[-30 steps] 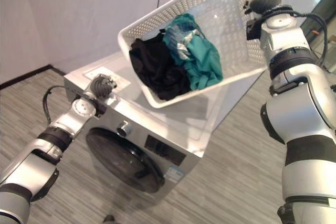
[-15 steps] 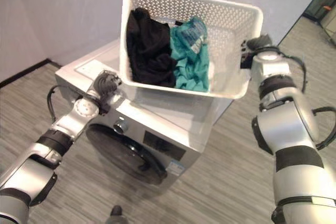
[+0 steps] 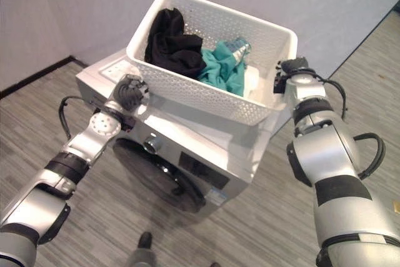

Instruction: Grab the laundry basket,head to the washer,open it,put in the laundry and shut it.

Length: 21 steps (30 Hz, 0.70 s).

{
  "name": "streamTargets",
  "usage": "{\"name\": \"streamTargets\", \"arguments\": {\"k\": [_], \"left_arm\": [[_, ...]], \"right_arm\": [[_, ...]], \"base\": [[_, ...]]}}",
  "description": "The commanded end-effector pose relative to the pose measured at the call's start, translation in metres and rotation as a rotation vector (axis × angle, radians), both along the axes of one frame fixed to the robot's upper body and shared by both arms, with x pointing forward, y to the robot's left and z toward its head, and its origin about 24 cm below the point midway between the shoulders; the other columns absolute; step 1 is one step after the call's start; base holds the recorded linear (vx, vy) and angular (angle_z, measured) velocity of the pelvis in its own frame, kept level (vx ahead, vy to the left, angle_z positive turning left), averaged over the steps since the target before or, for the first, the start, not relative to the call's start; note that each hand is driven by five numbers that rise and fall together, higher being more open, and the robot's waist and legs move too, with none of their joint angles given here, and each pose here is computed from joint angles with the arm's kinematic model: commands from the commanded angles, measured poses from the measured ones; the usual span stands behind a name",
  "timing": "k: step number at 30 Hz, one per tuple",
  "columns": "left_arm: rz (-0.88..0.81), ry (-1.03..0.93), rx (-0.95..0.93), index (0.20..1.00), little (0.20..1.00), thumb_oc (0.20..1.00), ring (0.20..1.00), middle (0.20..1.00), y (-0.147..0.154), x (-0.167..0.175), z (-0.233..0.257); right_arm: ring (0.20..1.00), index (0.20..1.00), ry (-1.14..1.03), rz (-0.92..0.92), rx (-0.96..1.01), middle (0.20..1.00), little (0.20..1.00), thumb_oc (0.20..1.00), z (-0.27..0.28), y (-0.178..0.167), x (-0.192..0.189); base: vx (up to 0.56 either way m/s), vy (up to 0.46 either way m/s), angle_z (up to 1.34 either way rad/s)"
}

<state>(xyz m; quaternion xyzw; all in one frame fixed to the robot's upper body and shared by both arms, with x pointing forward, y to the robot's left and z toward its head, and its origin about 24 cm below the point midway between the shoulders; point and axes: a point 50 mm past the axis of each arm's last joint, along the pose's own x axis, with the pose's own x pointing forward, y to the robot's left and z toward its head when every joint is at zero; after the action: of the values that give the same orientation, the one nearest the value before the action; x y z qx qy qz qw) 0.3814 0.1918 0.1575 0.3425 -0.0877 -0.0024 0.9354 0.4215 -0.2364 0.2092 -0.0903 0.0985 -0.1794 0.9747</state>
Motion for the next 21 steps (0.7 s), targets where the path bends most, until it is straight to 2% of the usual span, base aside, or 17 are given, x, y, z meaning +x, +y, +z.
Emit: {"name": "streamTargets", "arguments": {"k": [1, 2, 3, 4, 5, 6, 13, 21], "left_arm": [[-0.085, -0.068, 0.031, 0.2, 0.2, 0.2, 0.2, 0.2, -0.026, 0.007, 0.026], [-0.099, -0.083, 0.026, 0.228, 0.228, 0.228, 0.228, 0.228, -0.03, 0.007, 0.029], [-0.099, -0.083, 0.026, 0.294, 0.294, 0.294, 0.294, 0.294, -0.03, 0.007, 0.029], [-0.118, -0.101, 0.021, 0.58, 0.58, 0.58, 0.58, 0.58, -0.037, 0.007, 0.033], [-0.118, -0.101, 0.021, 0.721, 0.721, 0.721, 0.721, 0.721, -0.037, 0.007, 0.033], [-0.136, -0.124, 0.011, 1.0, 1.0, 1.0, 1.0, 1.0, -0.043, 0.007, 0.038], [-0.169, -0.158, 0.004, 1.0, 1.0, 1.0, 1.0, 1.0, -0.05, 0.004, 0.043], [-0.152, -0.149, -0.011, 1.0, 1.0, 1.0, 1.0, 1.0, -0.038, 0.0, 0.039]], "right_arm": [[0.435, 0.435, -0.052, 0.044, -0.005, 0.435, 0.435, 0.435, 0.022, 0.009, 0.004], [1.0, 1.0, -0.054, 0.02, 0.006, 1.0, 1.0, 1.0, 0.025, 0.003, 0.002], [1.0, 1.0, -0.054, 0.02, 0.006, 1.0, 1.0, 1.0, 0.025, 0.003, 0.002], [1.0, 1.0, -0.051, 0.018, 0.018, 1.0, 1.0, 1.0, 0.025, 0.001, 0.002], [1.0, 1.0, -0.051, 0.018, 0.018, 1.0, 1.0, 1.0, 0.025, 0.0, 0.002], [1.0, 1.0, -0.057, 0.02, 0.029, 1.0, 1.0, 1.0, 0.029, -0.001, 0.001], [1.0, 1.0, -0.052, 0.005, 0.015, 1.0, 1.0, 1.0, 0.037, -0.013, -0.002], [1.0, 1.0, -0.14, -0.088, -0.038, 1.0, 1.0, 1.0, 0.074, -0.05, -0.016]], "base": [[0.0, 0.0, 0.05], [-0.01, 0.002, 0.04], [-0.01, 0.004, 0.04], [0.0, 0.002, 0.04], [-0.01, -0.007, 0.04], [-0.01, -0.016, 0.06], [0.0, -0.008, 0.07], [0.0, 0.0, 0.0]]}}
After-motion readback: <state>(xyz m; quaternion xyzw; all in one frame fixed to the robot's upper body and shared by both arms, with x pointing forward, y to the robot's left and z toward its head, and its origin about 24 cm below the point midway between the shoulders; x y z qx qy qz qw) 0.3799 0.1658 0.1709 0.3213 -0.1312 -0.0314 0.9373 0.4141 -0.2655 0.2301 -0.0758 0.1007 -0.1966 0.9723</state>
